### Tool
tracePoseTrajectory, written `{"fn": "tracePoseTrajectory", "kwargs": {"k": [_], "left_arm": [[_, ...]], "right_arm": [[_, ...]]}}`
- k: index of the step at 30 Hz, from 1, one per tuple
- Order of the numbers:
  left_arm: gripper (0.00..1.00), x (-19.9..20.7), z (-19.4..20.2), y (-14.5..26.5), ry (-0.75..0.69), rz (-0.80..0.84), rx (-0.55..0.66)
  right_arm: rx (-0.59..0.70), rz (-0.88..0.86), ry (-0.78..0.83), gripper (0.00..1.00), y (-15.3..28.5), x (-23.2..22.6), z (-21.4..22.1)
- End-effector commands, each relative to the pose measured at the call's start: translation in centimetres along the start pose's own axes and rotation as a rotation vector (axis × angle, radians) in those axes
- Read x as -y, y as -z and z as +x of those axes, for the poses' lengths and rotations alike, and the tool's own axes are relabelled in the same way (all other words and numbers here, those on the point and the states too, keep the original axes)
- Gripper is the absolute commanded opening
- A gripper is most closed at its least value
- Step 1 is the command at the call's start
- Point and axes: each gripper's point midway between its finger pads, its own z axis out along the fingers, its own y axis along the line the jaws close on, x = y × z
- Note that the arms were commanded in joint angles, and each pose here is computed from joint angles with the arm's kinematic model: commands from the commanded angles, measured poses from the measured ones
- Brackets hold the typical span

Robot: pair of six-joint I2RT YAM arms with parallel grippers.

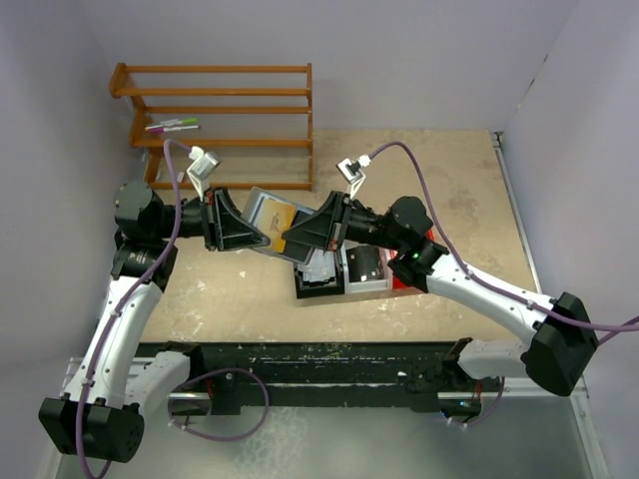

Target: Take the credit cards out of the card holder

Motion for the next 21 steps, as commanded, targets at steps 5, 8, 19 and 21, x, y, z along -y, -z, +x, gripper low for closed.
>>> {"fn": "tracePoseTrajectory", "kwargs": {"k": [5,8,19,21], "left_arm": [[0.15,2.7,0.6,0.2,-0.083,0.059,-0.052],[0.15,2.8,0.4,0.2,-0.081,0.056,-0.046],[0.15,2.1,0.3,0.1,-0.094,0.040,-0.037],[0.14,1.3,0.1,0.1,-0.137,0.015,-0.037]], "right_arm": [[0.067,-0.014,0.012,0.00,0.4,0.0,-0.8],[0.077,0.003,0.004,0.00,1.5,0.6,0.0],[0.108,0.078,-0.005,0.00,4.9,2.0,1.6],[0.101,0.139,0.015,0.00,6.0,2.5,1.5]]}}
